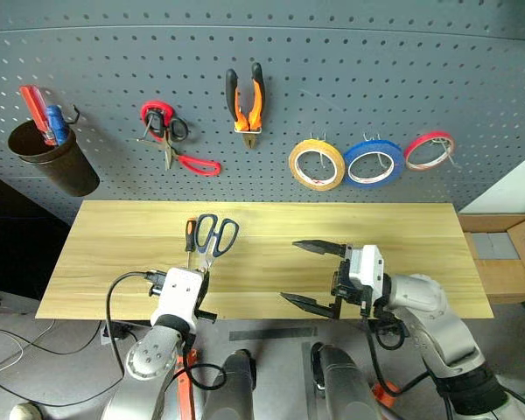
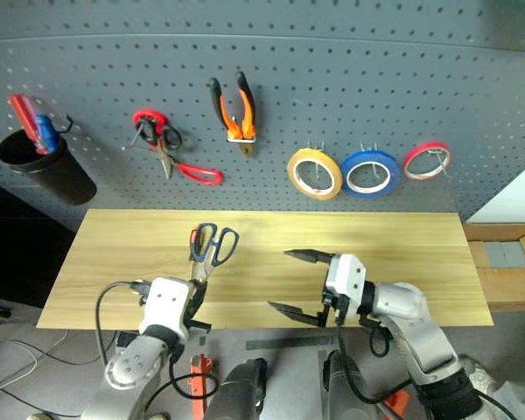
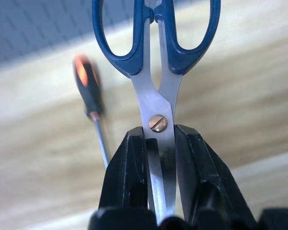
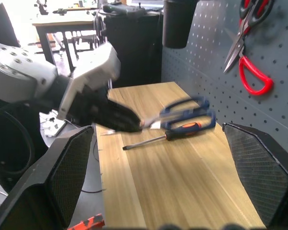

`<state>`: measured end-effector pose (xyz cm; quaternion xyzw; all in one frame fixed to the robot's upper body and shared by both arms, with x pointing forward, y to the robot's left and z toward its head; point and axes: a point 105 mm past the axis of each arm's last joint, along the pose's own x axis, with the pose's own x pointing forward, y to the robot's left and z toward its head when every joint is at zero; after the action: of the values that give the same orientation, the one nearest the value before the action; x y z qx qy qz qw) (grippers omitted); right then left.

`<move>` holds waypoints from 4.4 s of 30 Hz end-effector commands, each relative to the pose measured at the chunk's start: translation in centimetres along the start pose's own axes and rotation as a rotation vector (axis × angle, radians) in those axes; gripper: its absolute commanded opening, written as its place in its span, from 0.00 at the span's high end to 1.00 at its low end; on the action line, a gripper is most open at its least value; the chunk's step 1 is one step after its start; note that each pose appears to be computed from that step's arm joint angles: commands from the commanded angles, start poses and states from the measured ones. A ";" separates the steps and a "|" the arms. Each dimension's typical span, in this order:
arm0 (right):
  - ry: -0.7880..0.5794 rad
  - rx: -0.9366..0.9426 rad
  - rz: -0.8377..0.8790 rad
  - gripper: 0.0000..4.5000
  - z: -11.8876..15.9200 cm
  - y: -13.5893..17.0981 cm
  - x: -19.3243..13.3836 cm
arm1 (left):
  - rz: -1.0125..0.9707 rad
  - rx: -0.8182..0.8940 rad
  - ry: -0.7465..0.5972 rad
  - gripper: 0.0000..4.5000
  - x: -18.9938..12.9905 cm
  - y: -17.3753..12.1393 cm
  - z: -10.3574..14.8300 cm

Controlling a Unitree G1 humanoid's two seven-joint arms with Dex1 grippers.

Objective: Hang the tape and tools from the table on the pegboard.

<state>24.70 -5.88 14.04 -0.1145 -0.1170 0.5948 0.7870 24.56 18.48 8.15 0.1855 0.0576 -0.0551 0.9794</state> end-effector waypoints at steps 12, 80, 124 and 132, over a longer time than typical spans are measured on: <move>-0.160 -0.045 -0.121 0.00 3.6 -3.3 -0.8 | 0.318 0.174 -0.340 0.89 -0.9 5.5 6.7; 0.086 -0.101 0.169 0.00 1.4 -2.9 7.0 | 0.006 -0.113 0.211 0.14 12.2 8.4 -4.6; -0.305 0.053 -0.085 0.00 10.2 -5.3 7.4 | 0.637 0.430 -0.501 0.85 1.7 15.4 17.4; -0.407 0.053 -0.151 0.00 13.0 -7.5 10.7 | 0.735 0.296 -0.590 0.85 5.6 22.4 23.0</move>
<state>30.05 3.21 27.97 0.0348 -0.2372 0.5624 0.7913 34.87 29.53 36.06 0.3218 -0.2861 0.2298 0.8728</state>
